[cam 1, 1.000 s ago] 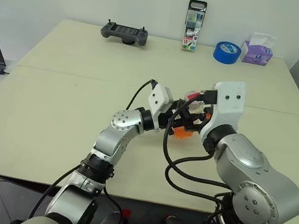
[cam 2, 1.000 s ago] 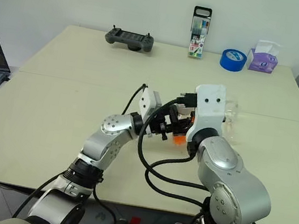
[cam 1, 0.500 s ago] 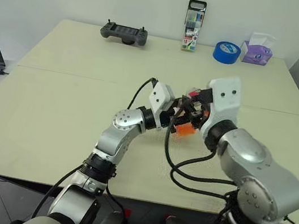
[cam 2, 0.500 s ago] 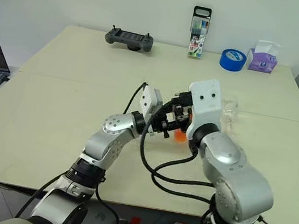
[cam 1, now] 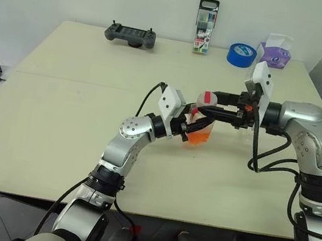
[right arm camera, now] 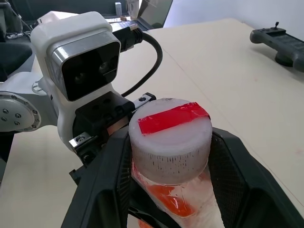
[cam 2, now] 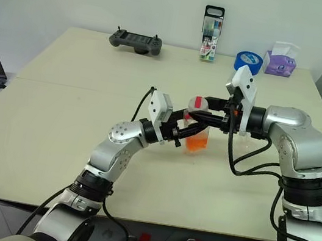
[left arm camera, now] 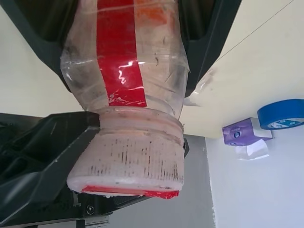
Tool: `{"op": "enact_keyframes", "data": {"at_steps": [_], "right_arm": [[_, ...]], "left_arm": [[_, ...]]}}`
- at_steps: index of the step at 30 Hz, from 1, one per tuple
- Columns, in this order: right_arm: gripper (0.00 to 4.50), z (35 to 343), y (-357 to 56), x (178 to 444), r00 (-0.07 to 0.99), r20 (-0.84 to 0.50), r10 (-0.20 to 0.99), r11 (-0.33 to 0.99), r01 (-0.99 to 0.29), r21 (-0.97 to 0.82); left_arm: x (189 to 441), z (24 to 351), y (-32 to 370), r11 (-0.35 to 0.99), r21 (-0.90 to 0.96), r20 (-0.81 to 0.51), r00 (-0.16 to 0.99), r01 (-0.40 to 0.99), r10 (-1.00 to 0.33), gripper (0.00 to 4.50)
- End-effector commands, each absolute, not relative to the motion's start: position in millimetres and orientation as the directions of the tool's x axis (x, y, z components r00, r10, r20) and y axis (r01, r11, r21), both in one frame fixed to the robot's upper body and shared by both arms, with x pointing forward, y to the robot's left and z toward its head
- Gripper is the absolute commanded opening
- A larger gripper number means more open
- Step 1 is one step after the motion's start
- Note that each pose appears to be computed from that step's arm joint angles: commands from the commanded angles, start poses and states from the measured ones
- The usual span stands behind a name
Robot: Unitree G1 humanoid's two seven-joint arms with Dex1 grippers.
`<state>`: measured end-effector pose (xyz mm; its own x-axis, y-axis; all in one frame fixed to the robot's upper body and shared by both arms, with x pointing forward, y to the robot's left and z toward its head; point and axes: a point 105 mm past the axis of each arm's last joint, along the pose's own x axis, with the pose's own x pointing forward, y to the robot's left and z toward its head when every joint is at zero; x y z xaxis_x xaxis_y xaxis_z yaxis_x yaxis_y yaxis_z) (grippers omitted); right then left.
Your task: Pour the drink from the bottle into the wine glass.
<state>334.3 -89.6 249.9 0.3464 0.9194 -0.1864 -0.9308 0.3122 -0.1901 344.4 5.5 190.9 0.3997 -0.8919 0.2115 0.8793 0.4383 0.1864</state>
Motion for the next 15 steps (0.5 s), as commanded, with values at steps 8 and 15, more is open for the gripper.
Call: {"op": "enact_keyframes", "data": {"at_steps": [8,15], "right_arm": [[4.42,283,-74,313,0.410,-0.033,0.912,0.390,-0.887,-0.246],[4.42,266,-81,321,0.708,-0.022,0.706,0.683,-0.689,-0.243]], "left_arm": [[336,211,-8,0.388,0.245,0.257,0.326,0.889,-0.910,1.85],[336,210,-9,0.380,0.242,0.255,0.320,0.893,-0.913,1.85]]}}
